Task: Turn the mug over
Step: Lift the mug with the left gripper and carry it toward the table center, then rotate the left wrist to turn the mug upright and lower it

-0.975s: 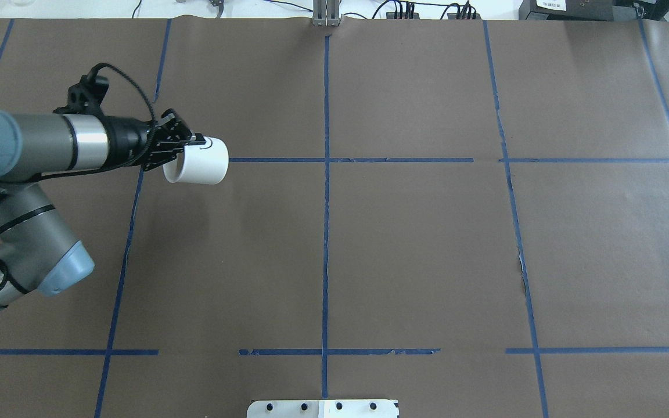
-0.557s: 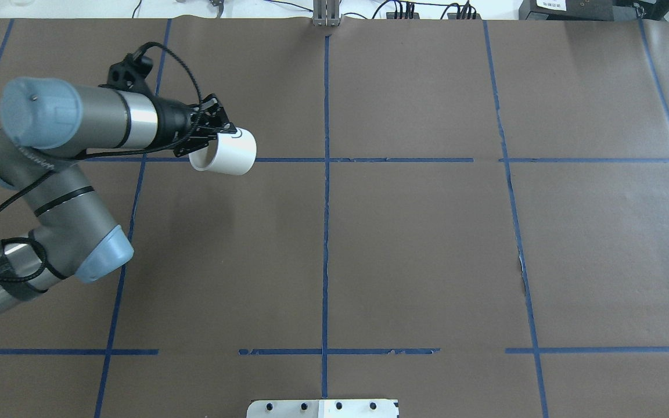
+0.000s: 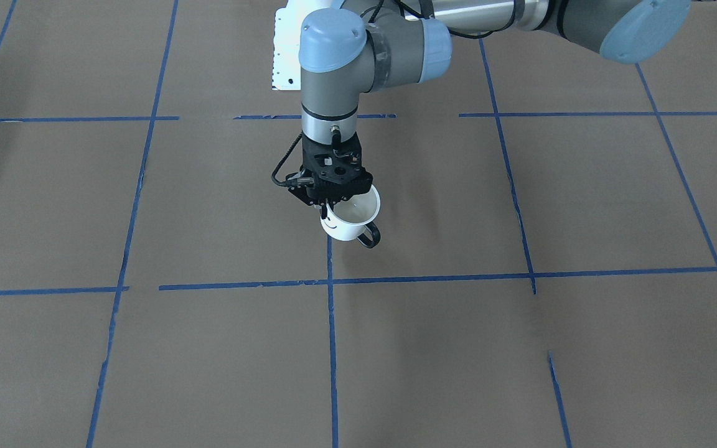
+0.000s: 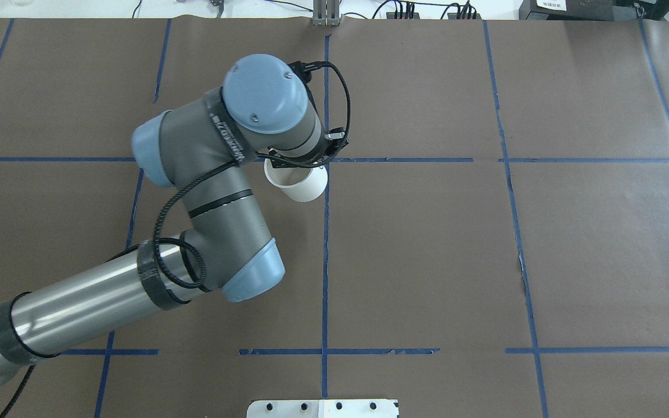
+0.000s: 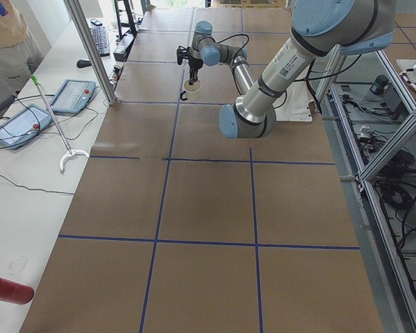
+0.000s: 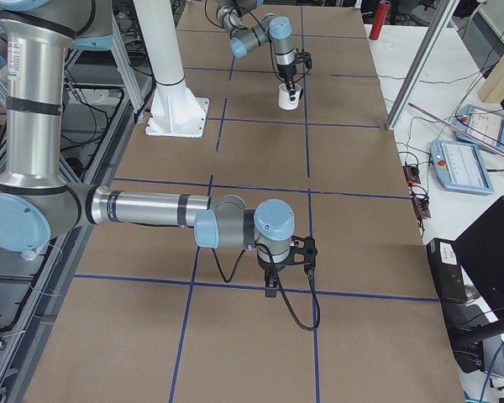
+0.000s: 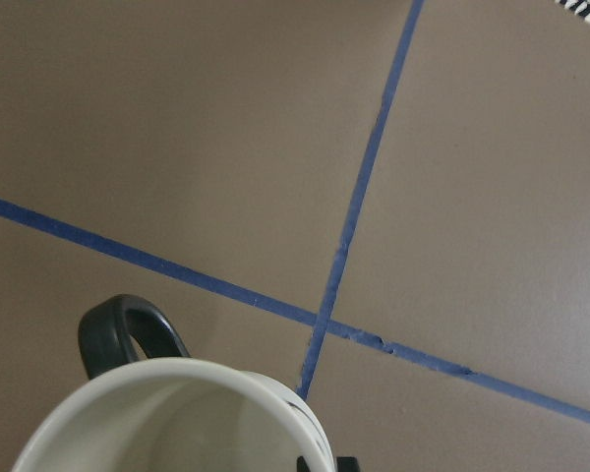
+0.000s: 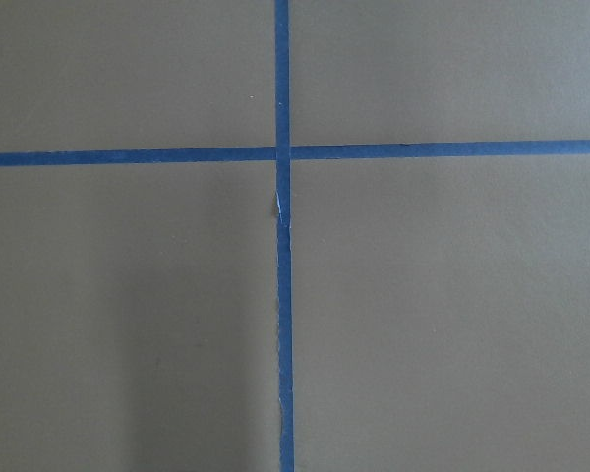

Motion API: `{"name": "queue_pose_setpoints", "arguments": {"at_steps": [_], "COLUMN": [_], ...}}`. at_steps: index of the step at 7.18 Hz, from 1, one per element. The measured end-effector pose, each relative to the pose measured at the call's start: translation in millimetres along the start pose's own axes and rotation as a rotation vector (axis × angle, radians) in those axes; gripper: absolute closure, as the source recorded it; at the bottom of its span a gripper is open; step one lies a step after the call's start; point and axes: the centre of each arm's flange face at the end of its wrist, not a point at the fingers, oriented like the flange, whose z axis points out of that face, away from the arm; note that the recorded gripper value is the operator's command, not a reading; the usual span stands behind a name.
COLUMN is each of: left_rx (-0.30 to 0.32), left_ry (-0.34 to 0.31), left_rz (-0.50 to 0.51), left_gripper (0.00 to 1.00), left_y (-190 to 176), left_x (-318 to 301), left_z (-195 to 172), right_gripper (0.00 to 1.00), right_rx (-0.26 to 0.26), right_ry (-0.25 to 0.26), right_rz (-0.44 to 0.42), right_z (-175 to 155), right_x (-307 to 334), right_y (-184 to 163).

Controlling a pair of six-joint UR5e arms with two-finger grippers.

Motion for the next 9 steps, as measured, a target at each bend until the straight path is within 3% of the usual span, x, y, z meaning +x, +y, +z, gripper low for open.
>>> {"name": "queue_pose_setpoints", "arguments": {"at_steps": [2,7,8,9], "left_rx": [-0.013,-0.044,-0.050,-0.048], "left_ry": [-0.059,-0.071,-0.072,-0.073], "left_rz": [0.129,0.162,0.163,0.168], "left_gripper": [1.00,1.00,0.74,0.70], "left_y": [17.9,46.2,52.4,56.4], "left_x": [13.6,40.5,43.5,44.2], "left_z": [24.2,38.2,41.3,45.5], "right_gripper": [0.00,0.00,0.00,0.00], "right_rx": [0.000,0.000,0.000,0.000], "right_ry": [0.000,0.000,0.000,0.000], "right_rz": [0.000,0.000,0.000,0.000], "right_z": [0.0,0.0,0.0,0.0], "right_x": [0.0,0.0,0.0,0.0], "right_y": [0.0,0.0,0.0,0.0]}}
